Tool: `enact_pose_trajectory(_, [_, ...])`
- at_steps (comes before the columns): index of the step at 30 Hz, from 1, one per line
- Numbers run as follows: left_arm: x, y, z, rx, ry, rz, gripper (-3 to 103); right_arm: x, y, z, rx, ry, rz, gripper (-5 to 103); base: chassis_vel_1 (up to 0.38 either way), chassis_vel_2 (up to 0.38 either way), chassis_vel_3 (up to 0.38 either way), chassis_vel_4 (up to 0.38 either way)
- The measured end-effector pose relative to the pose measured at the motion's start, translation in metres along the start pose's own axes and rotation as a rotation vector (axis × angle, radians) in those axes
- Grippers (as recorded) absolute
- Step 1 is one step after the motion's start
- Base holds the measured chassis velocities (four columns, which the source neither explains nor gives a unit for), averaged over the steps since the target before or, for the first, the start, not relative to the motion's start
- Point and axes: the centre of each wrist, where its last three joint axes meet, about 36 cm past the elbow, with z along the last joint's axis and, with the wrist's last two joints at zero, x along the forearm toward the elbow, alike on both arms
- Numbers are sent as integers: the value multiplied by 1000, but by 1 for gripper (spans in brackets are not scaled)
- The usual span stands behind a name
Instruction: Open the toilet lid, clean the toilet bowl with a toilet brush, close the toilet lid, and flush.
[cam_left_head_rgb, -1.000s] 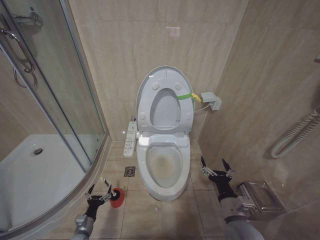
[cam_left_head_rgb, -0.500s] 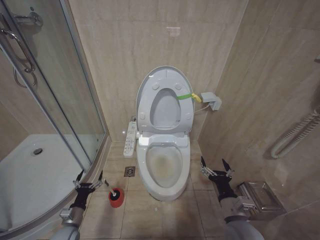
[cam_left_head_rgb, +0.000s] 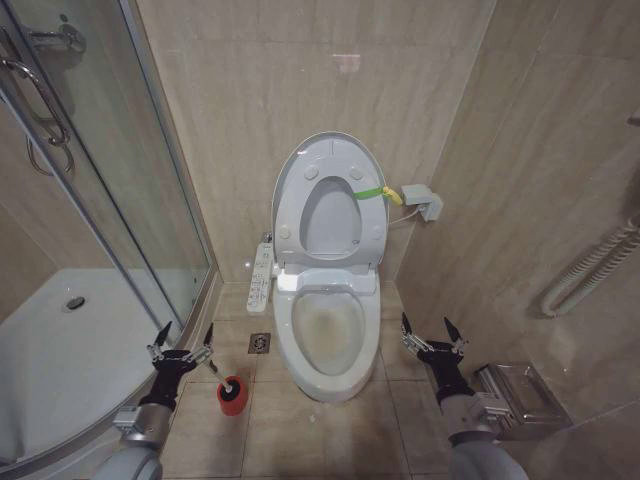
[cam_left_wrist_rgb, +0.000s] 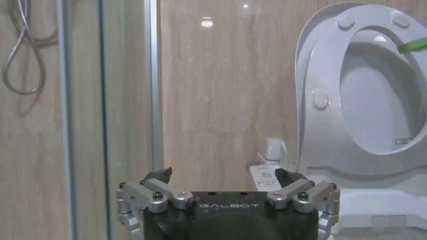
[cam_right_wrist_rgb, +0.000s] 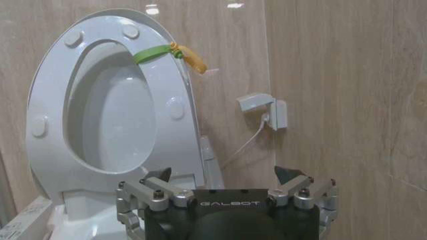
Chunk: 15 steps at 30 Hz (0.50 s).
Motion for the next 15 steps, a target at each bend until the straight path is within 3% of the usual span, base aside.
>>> enact_pose_trajectory(4, [16,2,-7,2,12,-20,100,0,0,0,0,0,0,100,0,0,0,0])
enact_pose_trajectory(8, [41,-12,-18,33,41,-15,100,0,0,0,0,0,0,100,0,0,0,0])
enact_pose_trajectory(15, [52,-19,-17,53,56,14,100,0,0,0,0,0,0,100,0,0,0,0])
